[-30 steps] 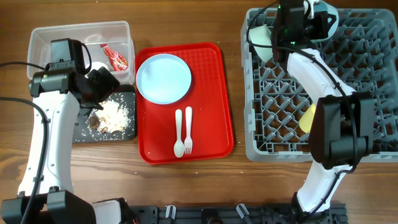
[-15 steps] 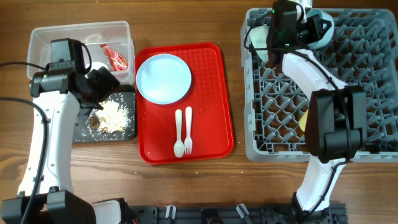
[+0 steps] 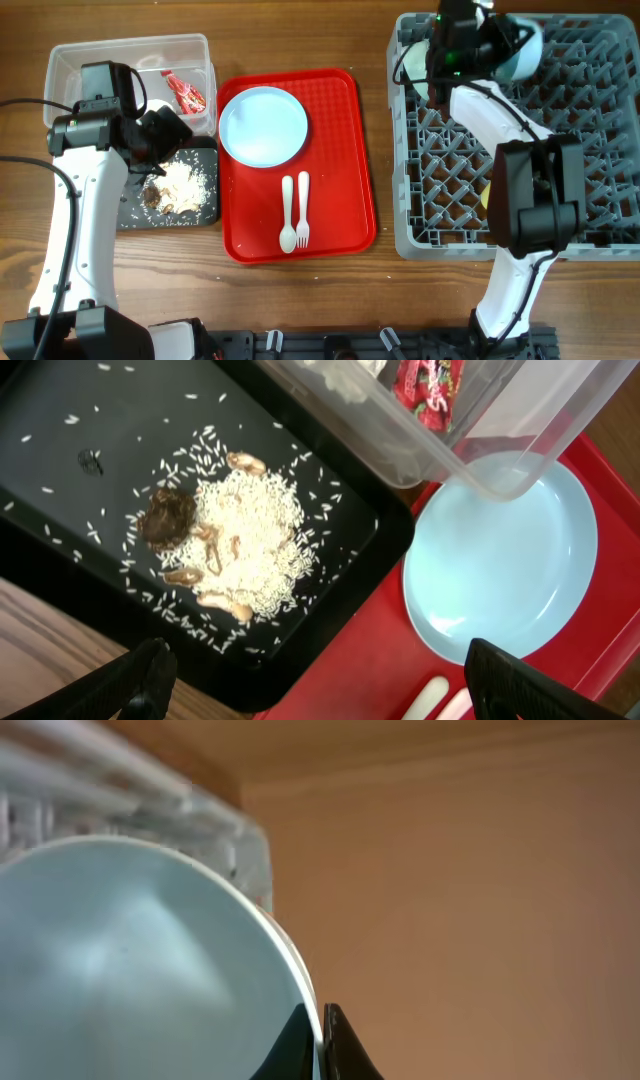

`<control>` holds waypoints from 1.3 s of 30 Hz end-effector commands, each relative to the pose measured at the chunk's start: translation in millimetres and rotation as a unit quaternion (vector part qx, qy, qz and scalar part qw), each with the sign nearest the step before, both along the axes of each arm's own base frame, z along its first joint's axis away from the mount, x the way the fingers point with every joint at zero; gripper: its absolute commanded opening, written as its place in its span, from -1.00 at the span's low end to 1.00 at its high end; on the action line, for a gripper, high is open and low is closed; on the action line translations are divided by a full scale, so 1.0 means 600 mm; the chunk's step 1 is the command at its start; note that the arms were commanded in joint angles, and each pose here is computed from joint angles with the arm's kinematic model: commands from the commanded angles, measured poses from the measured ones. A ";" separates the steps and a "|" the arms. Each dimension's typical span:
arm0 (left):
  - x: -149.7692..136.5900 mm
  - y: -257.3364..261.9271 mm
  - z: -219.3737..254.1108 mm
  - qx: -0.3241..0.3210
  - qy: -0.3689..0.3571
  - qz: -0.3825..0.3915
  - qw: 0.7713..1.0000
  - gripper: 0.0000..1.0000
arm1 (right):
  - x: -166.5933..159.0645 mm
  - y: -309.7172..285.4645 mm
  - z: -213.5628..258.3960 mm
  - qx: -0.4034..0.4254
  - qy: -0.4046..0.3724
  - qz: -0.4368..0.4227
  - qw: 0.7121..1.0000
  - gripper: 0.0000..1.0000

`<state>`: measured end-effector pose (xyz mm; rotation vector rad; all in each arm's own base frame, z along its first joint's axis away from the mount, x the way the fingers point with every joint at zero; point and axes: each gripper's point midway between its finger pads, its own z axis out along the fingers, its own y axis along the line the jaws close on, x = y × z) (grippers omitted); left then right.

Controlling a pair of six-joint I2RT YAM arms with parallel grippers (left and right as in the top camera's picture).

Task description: Sort waste into correct bins and load items into the dishwasher rack

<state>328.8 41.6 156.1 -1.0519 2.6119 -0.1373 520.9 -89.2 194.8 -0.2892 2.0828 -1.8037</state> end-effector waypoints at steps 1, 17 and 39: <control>0.001 0.000 0.006 -0.003 -0.007 0.007 1.000 0.90 | -0.009 0.002 -0.025 0.036 -0.053 -0.017 0.998 -0.92; 0.004 0.001 0.007 -0.003 -0.011 0.007 1.000 0.90 | 0.014 0.120 -0.033 0.178 -0.147 0.078 0.970 -0.62; 0.001 0.000 0.006 -0.003 -0.007 0.007 1.000 0.91 | -0.117 0.089 -0.009 0.460 -0.093 0.045 0.882 0.06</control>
